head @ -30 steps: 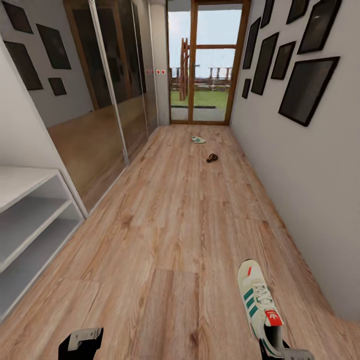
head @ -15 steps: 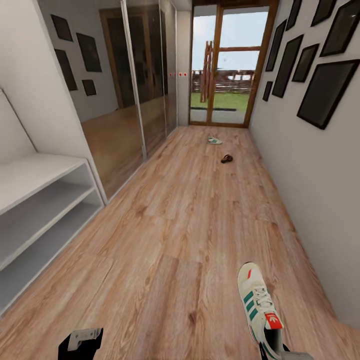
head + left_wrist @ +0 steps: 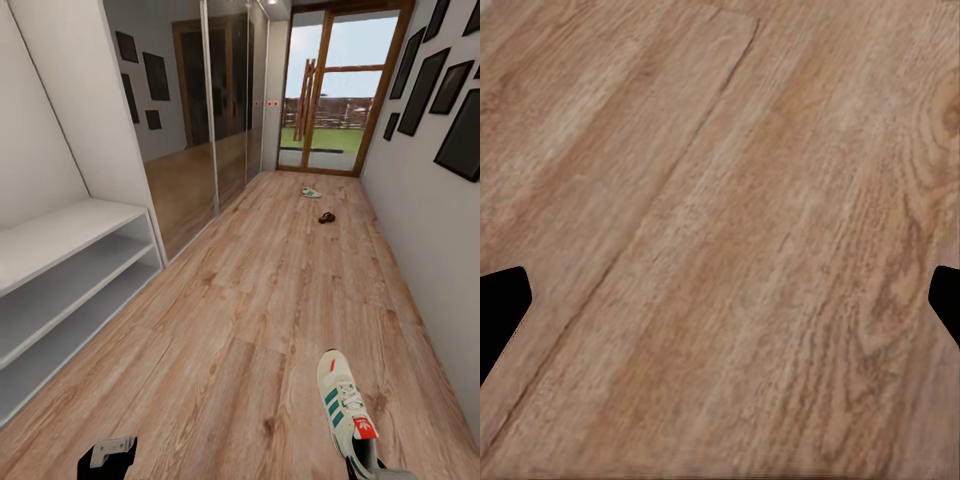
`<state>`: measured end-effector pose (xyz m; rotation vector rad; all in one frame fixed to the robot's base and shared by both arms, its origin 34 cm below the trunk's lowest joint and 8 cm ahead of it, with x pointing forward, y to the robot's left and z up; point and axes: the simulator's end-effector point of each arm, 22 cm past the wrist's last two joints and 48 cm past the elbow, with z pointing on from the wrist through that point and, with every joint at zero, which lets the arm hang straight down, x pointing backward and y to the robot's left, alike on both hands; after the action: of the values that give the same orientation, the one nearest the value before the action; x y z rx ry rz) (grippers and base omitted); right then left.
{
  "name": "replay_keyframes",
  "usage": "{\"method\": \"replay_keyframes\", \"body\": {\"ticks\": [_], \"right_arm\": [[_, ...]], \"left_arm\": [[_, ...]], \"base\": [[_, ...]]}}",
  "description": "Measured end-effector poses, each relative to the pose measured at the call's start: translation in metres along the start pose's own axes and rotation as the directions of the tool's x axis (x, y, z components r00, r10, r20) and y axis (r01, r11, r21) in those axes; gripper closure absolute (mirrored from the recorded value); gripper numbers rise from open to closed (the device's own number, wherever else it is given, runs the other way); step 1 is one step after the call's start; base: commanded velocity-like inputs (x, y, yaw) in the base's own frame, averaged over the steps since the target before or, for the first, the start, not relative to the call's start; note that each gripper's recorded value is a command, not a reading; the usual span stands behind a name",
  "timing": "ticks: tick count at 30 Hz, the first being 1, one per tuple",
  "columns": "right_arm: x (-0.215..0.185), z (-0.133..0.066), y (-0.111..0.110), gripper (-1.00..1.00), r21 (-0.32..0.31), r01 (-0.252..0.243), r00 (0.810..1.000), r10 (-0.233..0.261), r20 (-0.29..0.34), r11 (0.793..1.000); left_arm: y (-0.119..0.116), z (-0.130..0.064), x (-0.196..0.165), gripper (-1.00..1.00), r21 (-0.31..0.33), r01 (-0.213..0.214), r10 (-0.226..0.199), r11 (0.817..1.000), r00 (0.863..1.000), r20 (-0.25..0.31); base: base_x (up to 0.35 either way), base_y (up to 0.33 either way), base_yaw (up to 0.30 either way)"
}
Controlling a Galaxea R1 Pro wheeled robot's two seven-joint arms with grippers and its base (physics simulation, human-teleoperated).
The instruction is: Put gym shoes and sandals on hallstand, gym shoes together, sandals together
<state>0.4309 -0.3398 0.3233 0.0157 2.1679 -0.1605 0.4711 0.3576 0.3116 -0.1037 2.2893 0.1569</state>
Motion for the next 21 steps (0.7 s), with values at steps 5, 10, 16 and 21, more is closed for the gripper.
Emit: {"method": "replay_keyframes", "body": {"ticks": [5,10,16,21], "right_arm": [[-0.0020,0.0001,-0.0001,1.00,0.000,-0.001,1.000,0.001,0.005,1.000],[-0.0039,0.0003,-0.0002,1.00,0.000,-0.001,1.000,0.001,0.009,1.000],[-0.0062,0.0004,-0.0003,1.00,0.001,-0.002,1.000,0.002,0.015,1.000],[-0.0082,0.0005,-0.0004,1.00,0.001,-0.003,1.000,0.003,0.019,1.000]], "left_arm": [[0.0000,-0.0002,-0.0022,-1.00,0.000,0.000,0.000,1.000,1.000,0.005],[0.0000,-0.0004,-0.0045,-1.00,0.000,0.001,-0.001,1.000,1.000,0.010],[0.0000,-0.0006,-0.0075,-1.00,0.000,0.002,-0.002,1.000,1.000,0.016],[-0.0001,-0.0008,-0.0098,-1.00,0.000,0.003,-0.003,1.000,1.000,0.022]], "base": [[0.000,0.000,0.235],[0.000,0.000,0.235],[0.000,0.000,0.235],[0.000,0.000,0.235]]}}
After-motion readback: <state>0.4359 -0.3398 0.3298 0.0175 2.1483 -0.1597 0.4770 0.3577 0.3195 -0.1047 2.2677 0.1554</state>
